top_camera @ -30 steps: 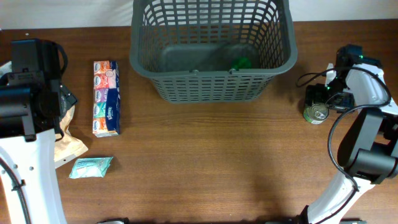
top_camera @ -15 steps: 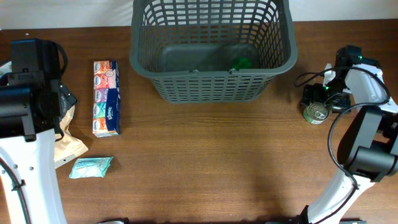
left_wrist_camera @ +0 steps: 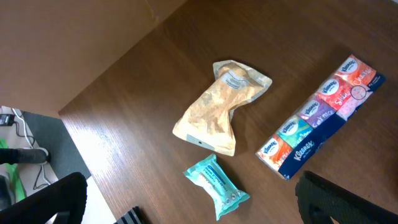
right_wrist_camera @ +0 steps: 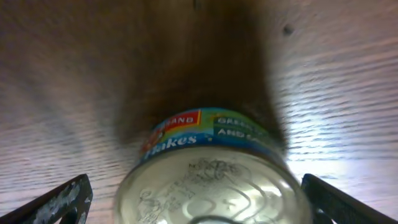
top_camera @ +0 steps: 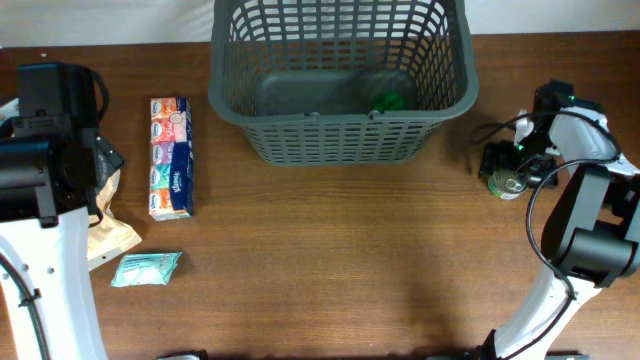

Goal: Pack container
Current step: 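Close the right gripper around the tuna can's side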

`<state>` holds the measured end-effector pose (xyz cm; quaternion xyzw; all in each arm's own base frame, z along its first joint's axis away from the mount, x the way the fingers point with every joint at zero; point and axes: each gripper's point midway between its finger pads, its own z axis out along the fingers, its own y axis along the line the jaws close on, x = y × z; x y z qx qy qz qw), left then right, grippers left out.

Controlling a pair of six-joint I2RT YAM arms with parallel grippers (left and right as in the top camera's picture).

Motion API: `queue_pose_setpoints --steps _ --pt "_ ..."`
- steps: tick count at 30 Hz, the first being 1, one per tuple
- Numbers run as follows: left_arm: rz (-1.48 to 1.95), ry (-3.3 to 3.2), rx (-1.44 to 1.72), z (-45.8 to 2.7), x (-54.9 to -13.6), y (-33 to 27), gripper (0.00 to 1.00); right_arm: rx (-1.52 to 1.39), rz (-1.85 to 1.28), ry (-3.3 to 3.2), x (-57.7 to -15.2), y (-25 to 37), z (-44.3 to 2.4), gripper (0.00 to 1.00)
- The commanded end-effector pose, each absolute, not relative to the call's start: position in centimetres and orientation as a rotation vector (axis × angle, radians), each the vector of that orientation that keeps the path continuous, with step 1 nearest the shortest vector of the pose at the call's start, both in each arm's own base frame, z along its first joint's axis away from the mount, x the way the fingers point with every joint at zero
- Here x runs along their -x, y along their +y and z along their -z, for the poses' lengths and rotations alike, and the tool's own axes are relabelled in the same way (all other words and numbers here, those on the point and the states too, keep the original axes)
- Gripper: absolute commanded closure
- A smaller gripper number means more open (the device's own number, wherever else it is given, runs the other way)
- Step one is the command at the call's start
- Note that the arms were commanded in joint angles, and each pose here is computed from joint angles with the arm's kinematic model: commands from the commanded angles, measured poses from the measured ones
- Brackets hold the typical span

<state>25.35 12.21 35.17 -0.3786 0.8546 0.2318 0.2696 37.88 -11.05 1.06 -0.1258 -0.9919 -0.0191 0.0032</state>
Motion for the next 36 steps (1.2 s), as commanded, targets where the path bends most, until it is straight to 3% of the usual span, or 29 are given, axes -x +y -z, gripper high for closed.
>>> queue_pose_setpoints --steps 1,20,23,30,36 --pt "-0.622 2.303 1.036 -35.01 -25.37 12.27 0.00 0.412 0.089 -3.068 -36.65 -10.48 0.39 0.01" --pt "-0.622 2.303 1.036 -35.01 -25.37 12.27 0.00 0.443 0.084 -3.086 -36.92 -10.59 1.02 0.01" --pt "-0.622 2.303 1.036 -35.01 -25.37 12.27 0.00 0.459 0.082 -3.089 -37.05 -10.64 1.03 0.12" --pt "-0.622 2.303 1.036 -35.01 -25.37 12.27 0.00 0.502 0.081 -3.090 -37.26 -10.69 1.03 0.12" --pt "-0.622 2.303 1.036 -35.01 -25.37 12.27 0.00 0.502 0.082 -3.089 -37.24 -10.68 1.03 0.32"
